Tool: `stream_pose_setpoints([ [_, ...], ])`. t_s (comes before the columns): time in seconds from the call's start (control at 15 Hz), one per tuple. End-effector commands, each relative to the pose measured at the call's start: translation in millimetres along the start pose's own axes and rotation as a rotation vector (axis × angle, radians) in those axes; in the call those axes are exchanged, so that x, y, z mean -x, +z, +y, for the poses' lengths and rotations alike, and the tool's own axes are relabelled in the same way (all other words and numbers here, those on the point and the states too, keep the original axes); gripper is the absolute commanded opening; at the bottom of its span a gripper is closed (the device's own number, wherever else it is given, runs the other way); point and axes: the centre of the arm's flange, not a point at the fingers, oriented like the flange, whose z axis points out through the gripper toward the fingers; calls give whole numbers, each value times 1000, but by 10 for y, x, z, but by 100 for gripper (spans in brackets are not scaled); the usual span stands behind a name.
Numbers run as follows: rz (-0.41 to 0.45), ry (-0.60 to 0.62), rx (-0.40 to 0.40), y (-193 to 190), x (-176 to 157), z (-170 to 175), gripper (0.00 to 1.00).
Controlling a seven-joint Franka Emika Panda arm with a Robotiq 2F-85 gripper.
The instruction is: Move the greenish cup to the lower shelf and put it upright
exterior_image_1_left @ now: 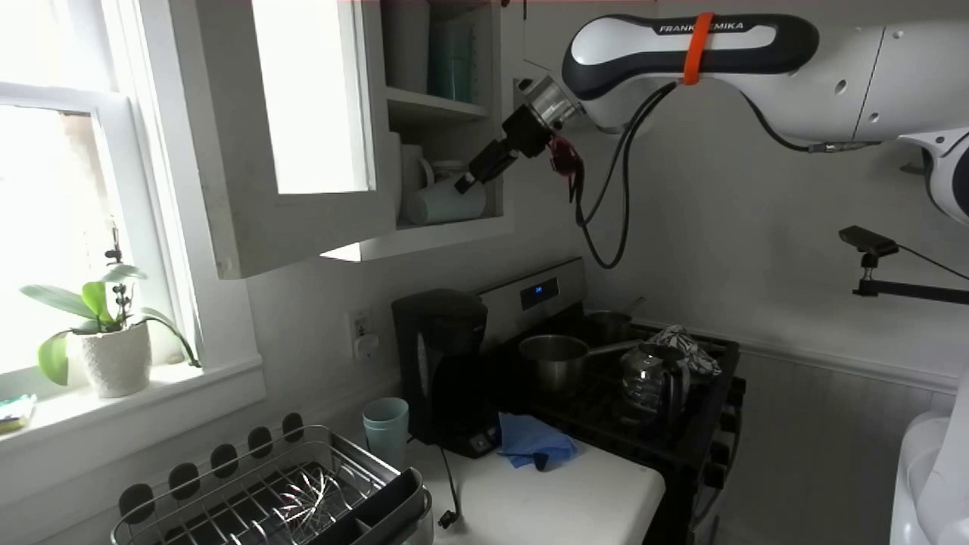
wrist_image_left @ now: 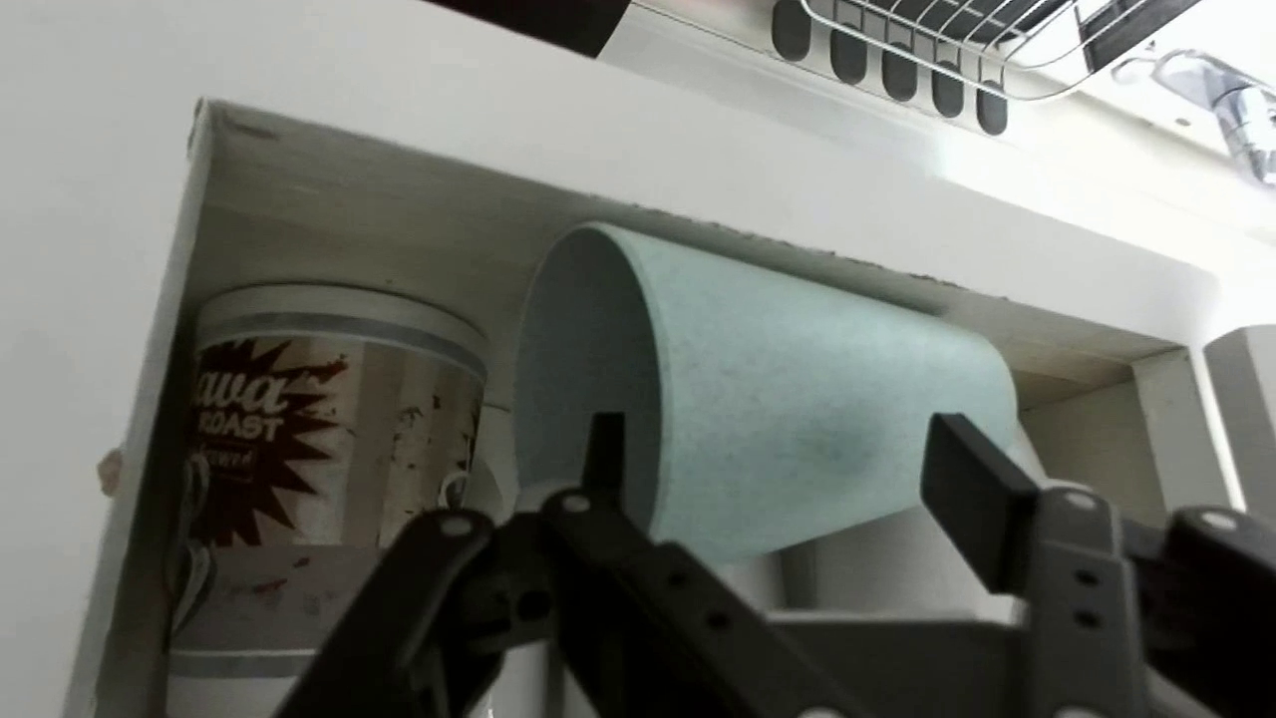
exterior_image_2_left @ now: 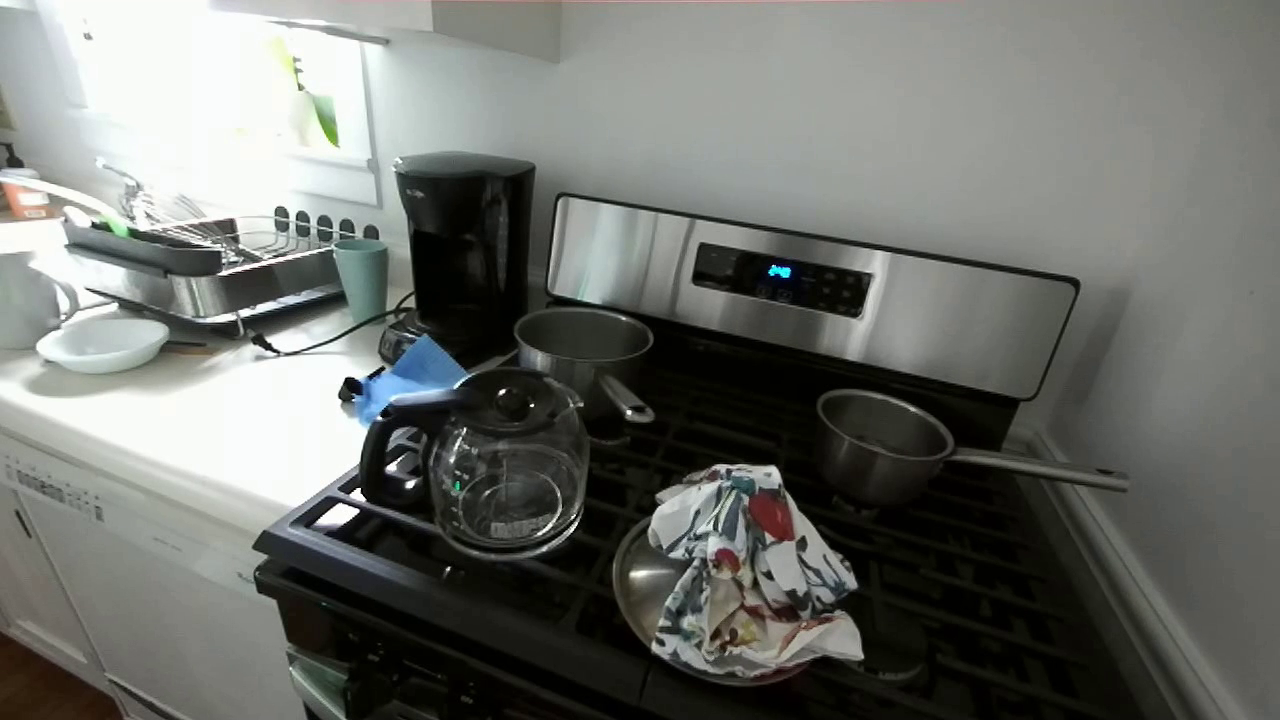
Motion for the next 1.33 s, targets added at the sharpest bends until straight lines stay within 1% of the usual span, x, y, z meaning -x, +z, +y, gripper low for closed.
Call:
stream_pose_setpoints([
  [0.0,-2,31,-32,-6,54,31,45],
  [0.33,-16,41,-39,15,90,68,13],
  [0.4,-17,41,-40,12,89,69,5],
  [0.47,-19,39,-40,7,90,69,1],
  [0.53,-21,36,-40,-3,87,69,0],
  [0.73,-21,28,-36,-31,78,67,1],
  [0.93,-38,-8,-33,-71,59,27,1],
  [1.0,-49,-29,-33,-95,50,11,1],
  [1.07,-85,-71,-18,-122,47,-16,1],
  [1.27,-132,-167,-26,-231,17,-91,1],
])
